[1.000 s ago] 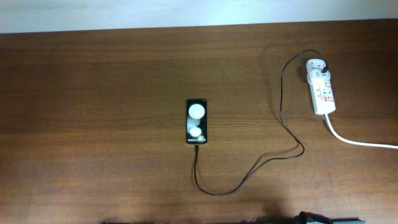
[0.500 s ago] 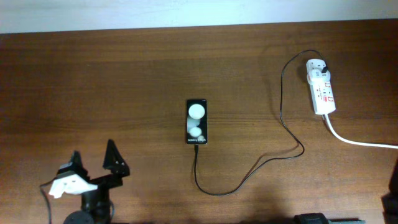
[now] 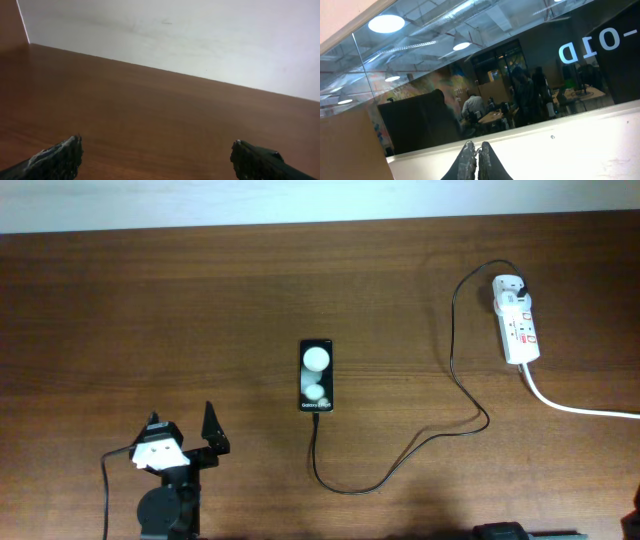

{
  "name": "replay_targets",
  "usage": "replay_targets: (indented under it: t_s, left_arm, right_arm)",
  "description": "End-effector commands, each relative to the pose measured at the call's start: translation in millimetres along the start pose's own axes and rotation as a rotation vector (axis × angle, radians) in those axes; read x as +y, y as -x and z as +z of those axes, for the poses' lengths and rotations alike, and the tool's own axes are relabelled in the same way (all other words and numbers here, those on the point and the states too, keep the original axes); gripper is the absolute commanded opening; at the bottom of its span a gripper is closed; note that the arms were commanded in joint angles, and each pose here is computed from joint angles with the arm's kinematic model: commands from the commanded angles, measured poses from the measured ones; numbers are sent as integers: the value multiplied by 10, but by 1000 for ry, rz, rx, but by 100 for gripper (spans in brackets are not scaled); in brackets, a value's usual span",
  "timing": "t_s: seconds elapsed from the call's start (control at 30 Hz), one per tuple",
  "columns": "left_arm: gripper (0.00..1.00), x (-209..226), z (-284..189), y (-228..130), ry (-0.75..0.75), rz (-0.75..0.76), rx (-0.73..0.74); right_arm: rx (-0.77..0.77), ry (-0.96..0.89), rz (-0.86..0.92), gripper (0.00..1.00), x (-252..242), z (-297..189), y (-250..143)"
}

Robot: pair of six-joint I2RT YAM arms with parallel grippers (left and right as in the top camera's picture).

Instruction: Plug charger to phone and switch on socket

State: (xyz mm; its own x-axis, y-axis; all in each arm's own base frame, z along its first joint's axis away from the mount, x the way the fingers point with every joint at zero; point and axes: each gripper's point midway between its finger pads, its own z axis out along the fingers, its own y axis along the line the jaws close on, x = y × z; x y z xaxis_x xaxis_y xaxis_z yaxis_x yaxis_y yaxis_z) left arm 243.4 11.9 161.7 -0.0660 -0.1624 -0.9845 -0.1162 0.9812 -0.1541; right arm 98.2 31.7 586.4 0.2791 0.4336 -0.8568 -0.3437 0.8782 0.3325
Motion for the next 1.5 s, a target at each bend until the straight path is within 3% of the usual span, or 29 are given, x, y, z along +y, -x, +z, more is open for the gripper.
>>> replay_targets:
  t_s: [0.0, 0.7, 1.1, 1.33, 1.47]
  left_arm:
    - [99, -14, 6, -30, -11, 43, 6]
    - [99, 113, 23, 13, 39, 34, -31]
    - [99, 196, 22, 23, 73, 31, -34]
    - [99, 196, 22, 25, 73, 31, -34]
    - [99, 196, 22, 25, 73, 31, -34]
  right_arm:
    - [-1, 3, -8, 8, -2, -9, -6]
    - [-142, 64, -31, 8, 106, -511, 68]
    - [-256, 115, -49, 8, 271, -1040, 239]
    - [-262, 119, -50, 8, 276, -1074, 236]
    - [-367, 166, -67, 10, 311, -1386, 201]
